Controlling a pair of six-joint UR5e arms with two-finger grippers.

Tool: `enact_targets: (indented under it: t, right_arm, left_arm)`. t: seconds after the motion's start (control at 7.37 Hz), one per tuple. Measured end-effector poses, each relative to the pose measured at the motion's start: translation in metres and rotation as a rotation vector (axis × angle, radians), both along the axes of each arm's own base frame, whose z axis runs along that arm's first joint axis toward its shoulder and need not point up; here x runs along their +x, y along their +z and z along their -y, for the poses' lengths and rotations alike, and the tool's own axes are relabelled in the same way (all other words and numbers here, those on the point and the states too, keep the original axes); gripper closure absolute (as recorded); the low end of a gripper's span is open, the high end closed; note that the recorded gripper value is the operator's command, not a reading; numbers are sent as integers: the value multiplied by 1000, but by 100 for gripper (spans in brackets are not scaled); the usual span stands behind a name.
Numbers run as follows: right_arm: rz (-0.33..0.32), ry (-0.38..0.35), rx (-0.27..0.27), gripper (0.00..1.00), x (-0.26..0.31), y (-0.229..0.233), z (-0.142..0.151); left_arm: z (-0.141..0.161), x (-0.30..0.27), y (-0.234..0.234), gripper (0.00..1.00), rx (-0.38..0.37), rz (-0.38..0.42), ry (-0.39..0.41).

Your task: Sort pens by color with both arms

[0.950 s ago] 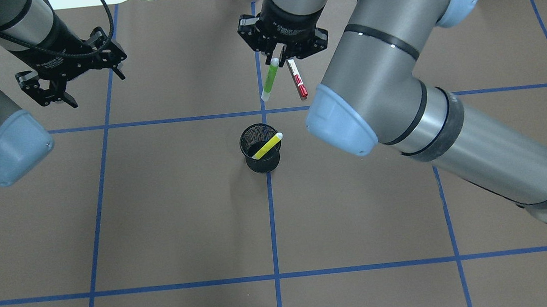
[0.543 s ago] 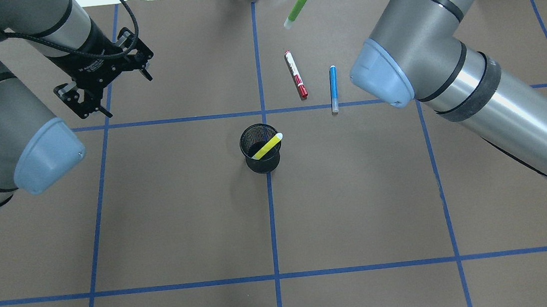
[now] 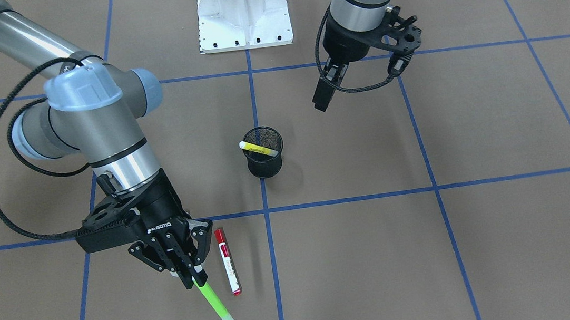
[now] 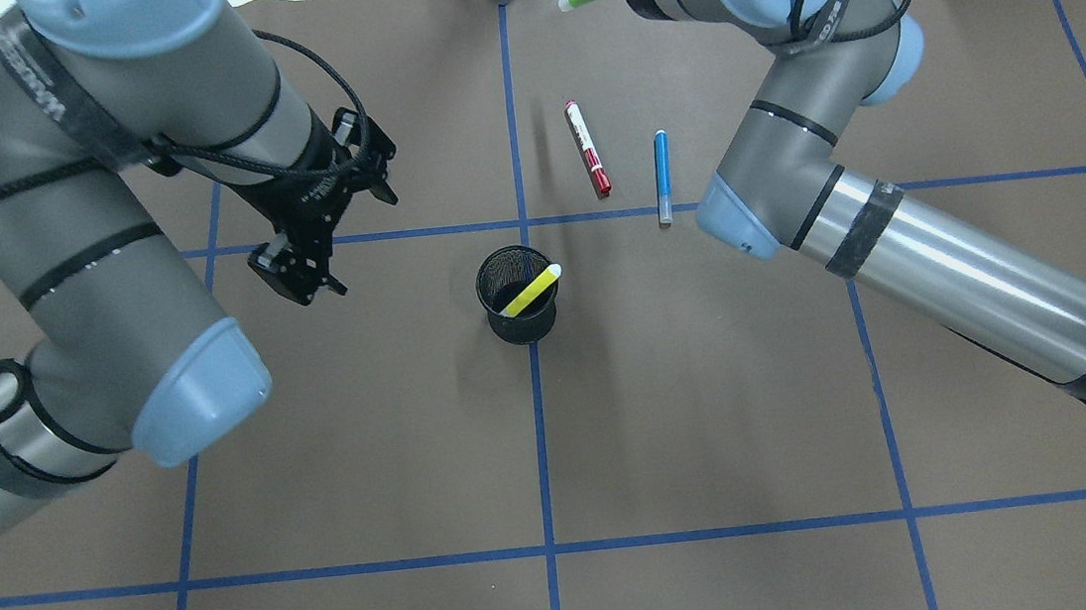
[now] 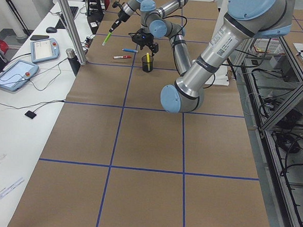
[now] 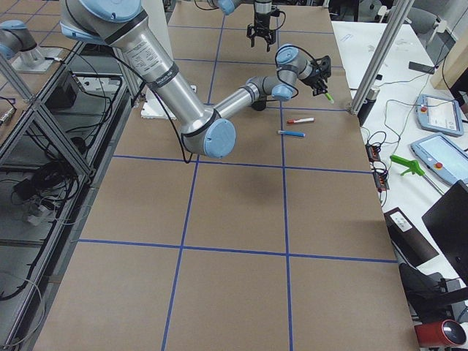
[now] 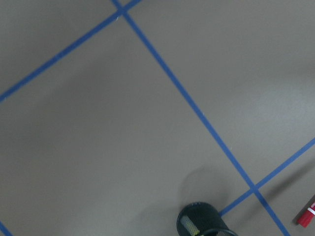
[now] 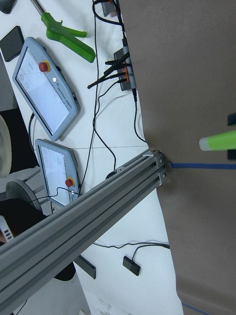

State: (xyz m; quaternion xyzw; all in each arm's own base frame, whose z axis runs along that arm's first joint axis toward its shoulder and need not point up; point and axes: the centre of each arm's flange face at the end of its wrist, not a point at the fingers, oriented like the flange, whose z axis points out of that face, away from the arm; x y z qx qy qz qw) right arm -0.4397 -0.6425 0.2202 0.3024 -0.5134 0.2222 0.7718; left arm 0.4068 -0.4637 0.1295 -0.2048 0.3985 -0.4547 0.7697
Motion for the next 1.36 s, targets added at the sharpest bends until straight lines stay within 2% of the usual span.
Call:
enact_targets:
  t: [0.27,0.41,0.54,0.68,0.95,1.09,1.22,1.36]
  right_arm:
    - [103,1,-89,80,-50,16,-32]
    - [134,5,-122,65,-68,19,-47]
    - [153,5,-135,3,-79,19,-57]
    - [164,4,-137,0,-83,19,-61]
    - [172,8,-137,0,-73,20,-56]
    - [176,-8,-148,0,-54,23,-42]
    - [185,-41,-173,0,-24,27,-22]
    - [184,-59,-205,0,7,34,-2]
  left_arm:
    - [-9,60,-3,0,-54,-30,-74]
    - [-4,82,-9,0,-80,-52,-114]
    - [1,95,-16,0,-100,-75,-148]
    - [3,101,-20,0,-110,-86,-172]
    - [9,111,-17,0,-121,-101,-217]
    - [11,114,-15,2,-122,-110,-231]
    - [10,118,-14,10,-125,-113,-234]
    - [6,128,-10,14,-134,-105,-239]
